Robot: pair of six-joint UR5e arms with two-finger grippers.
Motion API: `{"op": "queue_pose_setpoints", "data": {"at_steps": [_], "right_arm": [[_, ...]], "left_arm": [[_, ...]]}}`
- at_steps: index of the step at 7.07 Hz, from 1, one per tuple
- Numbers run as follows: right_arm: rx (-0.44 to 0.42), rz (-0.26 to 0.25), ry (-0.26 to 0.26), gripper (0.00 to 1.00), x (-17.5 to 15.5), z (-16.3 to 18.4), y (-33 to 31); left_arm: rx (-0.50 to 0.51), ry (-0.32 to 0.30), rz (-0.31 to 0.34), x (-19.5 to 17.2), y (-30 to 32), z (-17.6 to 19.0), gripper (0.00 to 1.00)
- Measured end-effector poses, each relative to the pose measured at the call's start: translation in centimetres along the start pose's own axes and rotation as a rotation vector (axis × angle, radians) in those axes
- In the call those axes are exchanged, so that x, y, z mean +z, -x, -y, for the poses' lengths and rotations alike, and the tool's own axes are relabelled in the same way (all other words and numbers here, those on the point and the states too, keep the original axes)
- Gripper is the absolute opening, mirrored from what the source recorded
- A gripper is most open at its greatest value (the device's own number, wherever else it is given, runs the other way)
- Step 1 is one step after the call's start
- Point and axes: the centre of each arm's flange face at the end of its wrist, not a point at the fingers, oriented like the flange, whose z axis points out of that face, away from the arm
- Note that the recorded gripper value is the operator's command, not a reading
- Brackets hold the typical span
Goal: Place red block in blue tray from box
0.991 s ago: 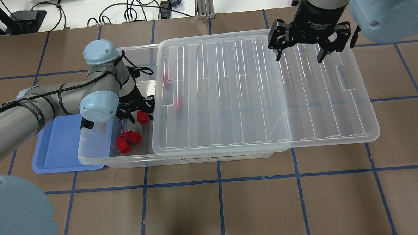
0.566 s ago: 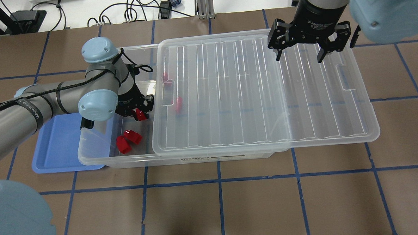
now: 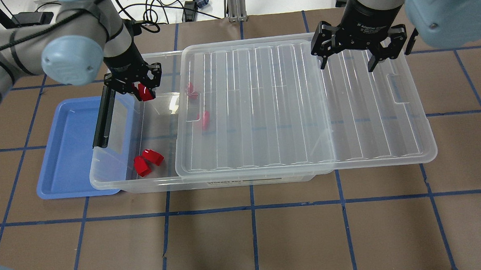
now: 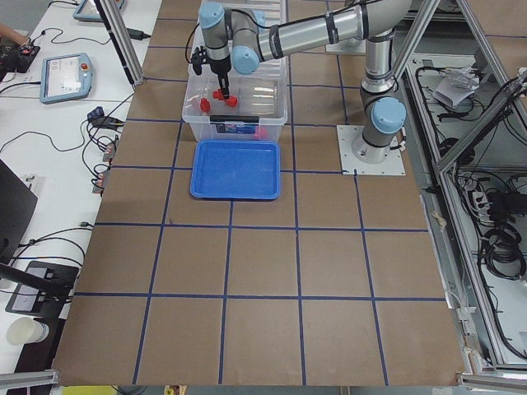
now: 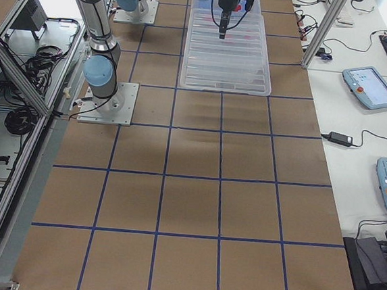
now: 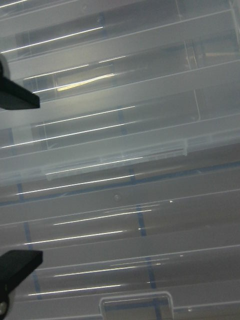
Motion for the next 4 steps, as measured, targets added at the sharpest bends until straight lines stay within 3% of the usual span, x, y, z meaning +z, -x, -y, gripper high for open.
{"op": "queue_pose_setpoints", "data": {"at_steps": [1, 2, 4], "right_arm": [[0.004, -0.002, 0.0, 1.0, 0.1, 1.2, -2.6], [0.013, -0.004, 0.003, 1.0, 0.1, 2.6, -6.1], [0.034, -0.009, 0.044, 1.0, 0.7, 4.3, -13.9]], "left_arm": [[0.002, 0.005, -0.014, -3.0, 1.3, 0.2, 0.15], [0.021, 0.035, -0.034, -3.6, 5.0, 1.0, 0.14], [0.142, 0.082, -0.088, -0.9, 16.5, 2.5, 0.1]]}}
